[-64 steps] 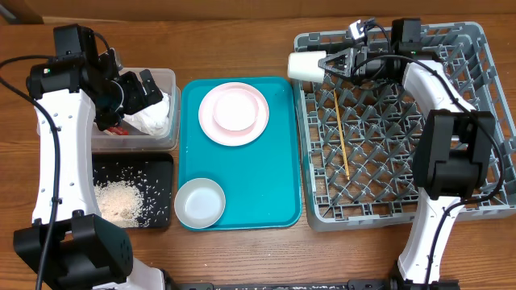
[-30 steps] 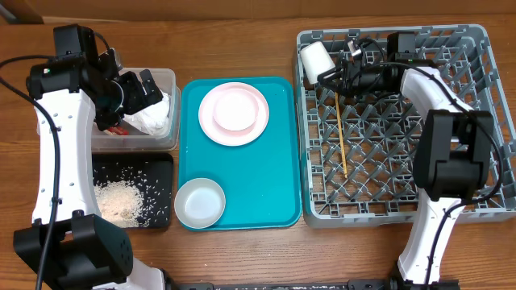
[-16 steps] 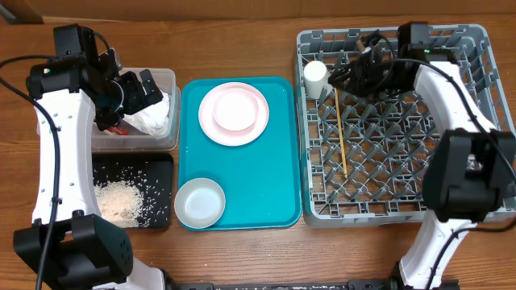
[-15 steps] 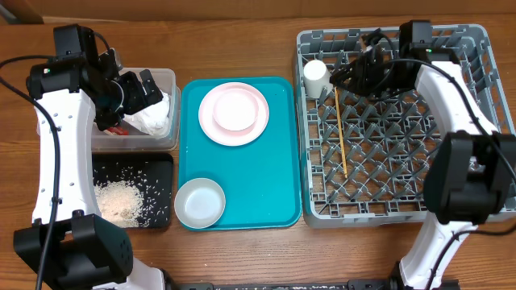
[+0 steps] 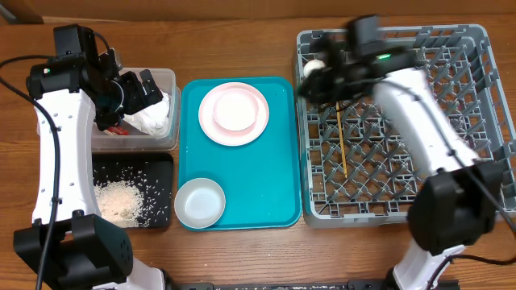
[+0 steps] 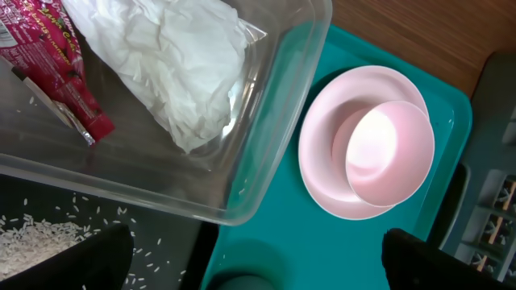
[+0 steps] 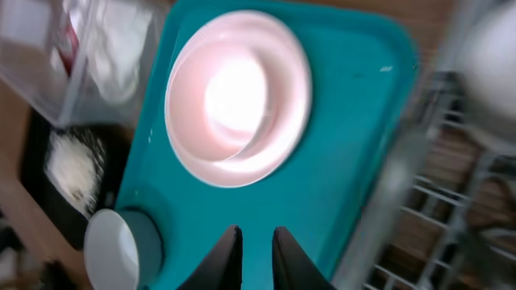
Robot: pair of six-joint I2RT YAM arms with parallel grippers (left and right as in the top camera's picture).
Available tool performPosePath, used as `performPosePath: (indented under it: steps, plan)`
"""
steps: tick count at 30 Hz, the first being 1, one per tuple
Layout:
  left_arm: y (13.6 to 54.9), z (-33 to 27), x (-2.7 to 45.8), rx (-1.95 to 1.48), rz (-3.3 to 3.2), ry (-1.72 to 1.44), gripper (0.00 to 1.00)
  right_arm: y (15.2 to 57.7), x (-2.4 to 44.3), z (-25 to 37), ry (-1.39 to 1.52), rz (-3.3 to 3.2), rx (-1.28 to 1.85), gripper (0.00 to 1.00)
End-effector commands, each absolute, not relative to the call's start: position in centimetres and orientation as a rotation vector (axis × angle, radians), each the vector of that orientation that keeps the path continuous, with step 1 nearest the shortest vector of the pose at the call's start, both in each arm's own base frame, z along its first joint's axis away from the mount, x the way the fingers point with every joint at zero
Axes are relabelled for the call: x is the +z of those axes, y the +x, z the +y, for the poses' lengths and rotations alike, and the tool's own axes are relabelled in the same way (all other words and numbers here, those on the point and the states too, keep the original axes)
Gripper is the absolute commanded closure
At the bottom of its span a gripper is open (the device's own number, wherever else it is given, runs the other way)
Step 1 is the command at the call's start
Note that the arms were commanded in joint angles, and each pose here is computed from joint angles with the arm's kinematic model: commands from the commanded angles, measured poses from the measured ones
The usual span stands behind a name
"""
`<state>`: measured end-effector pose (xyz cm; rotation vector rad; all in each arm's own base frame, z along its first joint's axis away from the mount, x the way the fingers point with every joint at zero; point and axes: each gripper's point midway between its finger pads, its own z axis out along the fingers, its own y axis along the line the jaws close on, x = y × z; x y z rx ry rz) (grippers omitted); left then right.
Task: Sort waste into correct bins and load items into the dishwasher
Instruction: 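Reach the right gripper to the teal tray and grasp the pink bowl rim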
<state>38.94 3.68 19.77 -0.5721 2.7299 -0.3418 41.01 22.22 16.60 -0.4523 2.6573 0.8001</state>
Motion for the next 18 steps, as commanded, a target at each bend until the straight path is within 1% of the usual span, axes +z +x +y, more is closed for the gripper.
performPosePath:
  steps: [1,3,5,10,14,18]
  plan:
    - [39.2,3.6,20.6,-0.329,2.714,-0.531,0.0,39.8,16.8,25.3,-0.589,2.613,0.567,0.82]
    - [39.2,3.6,20.6,-0.329,2.714,-0.531,0.0,38.9,16.7,27.8,-0.67,2.569,0.464,0.81]
    - [39.2,3.6,20.6,-0.329,2.714,-0.531,0.0,38.2,16.6,30.0,-0.732,2.523,0.38,0.77]
    - [39.2,3.6,20.6,-0.329,2.714,-0.531,0.0,37.3,15.5,33.9,-0.813,2.426,0.232,0.59]
    - [39.2,3.6,20.6,-0.329,2.713,-0.531,0.0,37.4,13.9,36.1,-0.838,2.394,0.23,0.53]
    - [39.2,3.6,20.6,-0.329,2.714,-0.531,0.0,38.6,11.7,37.4,-0.836,2.381,0.238,0.5]
